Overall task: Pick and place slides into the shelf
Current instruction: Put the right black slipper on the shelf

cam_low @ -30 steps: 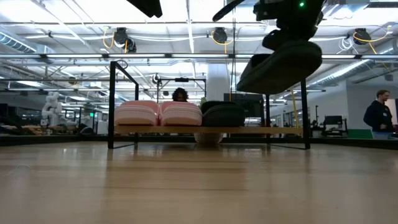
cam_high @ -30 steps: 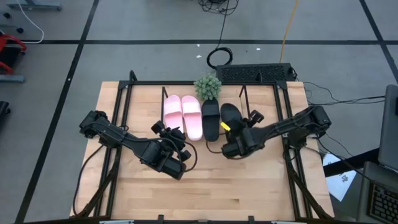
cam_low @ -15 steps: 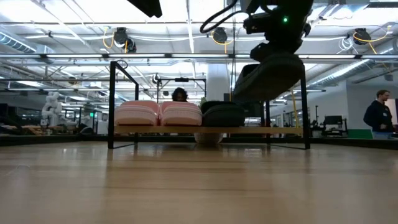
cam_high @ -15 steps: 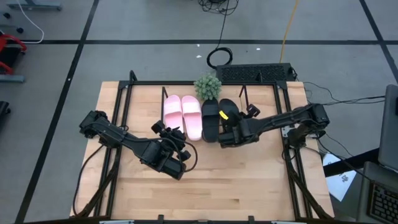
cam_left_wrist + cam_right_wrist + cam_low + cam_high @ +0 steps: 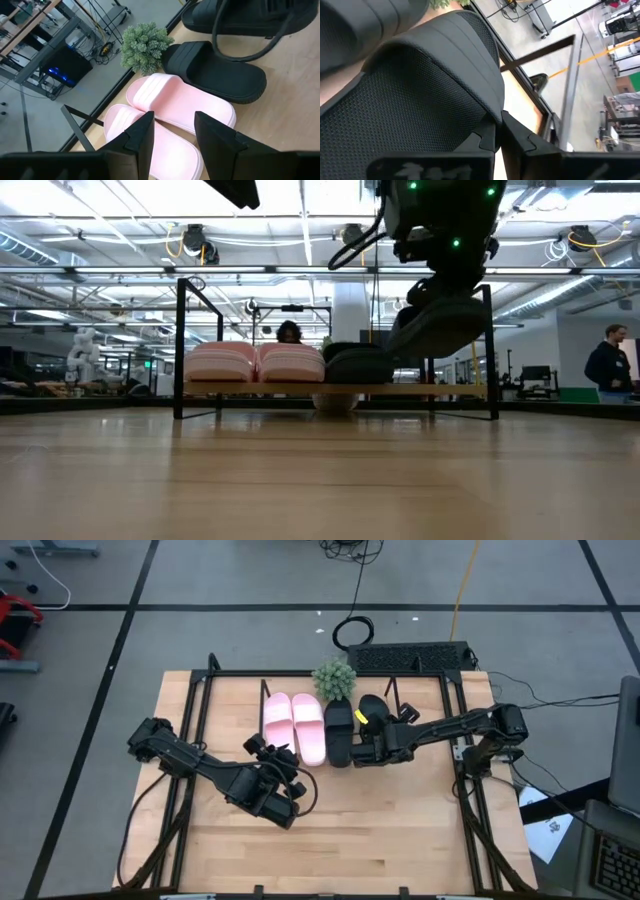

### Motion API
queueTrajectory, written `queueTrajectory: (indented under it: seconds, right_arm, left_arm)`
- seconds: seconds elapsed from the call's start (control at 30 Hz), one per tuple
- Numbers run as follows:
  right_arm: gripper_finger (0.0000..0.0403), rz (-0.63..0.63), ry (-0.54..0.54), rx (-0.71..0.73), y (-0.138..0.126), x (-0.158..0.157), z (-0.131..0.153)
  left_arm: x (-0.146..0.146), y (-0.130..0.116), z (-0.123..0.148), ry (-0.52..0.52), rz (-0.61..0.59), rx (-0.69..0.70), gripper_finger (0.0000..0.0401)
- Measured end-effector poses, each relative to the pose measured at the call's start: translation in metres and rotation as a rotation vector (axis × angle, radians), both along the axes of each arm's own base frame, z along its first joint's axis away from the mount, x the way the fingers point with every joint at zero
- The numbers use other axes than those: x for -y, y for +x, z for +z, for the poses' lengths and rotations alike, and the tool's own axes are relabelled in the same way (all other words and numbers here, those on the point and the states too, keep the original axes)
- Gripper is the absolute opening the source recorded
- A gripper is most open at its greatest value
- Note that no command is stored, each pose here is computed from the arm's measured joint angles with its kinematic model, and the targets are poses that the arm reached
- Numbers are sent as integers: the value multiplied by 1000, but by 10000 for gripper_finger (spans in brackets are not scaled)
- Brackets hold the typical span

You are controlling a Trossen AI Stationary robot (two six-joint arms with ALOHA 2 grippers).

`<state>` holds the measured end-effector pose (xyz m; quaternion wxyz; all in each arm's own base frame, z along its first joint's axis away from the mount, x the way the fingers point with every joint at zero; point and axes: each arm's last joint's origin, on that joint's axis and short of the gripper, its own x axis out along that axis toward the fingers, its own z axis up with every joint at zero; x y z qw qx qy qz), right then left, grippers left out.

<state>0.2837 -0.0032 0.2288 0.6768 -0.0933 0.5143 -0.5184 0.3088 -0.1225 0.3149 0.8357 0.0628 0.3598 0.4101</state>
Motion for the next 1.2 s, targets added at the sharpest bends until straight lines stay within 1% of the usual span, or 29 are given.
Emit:
queueTrajectory:
  seconds: [0.23,0.4,0.7,0.8,1.0,1.2]
  right_arm:
    - [0,30,16,14,6,12,-13]
    - [0,17,40,-5,4,18,-19]
    - [1,22,42,-4,4,19,-21]
    - [2,34,69,5,6,19,-22]
    - [3,47,74,7,8,19,-22]
    - [3,58,119,8,9,18,-23]
  left_arm:
    - [0,0,0,0,0,0,145]
    - [0,0,0,0,0,-1,145]
    - [0,0,0,0,1,-1,145]
    - [0,0,0,-2,0,-1,145]
    - [1,0,0,-1,-2,-2,145]
    - [1,-1,0,-1,-4,-2,145]
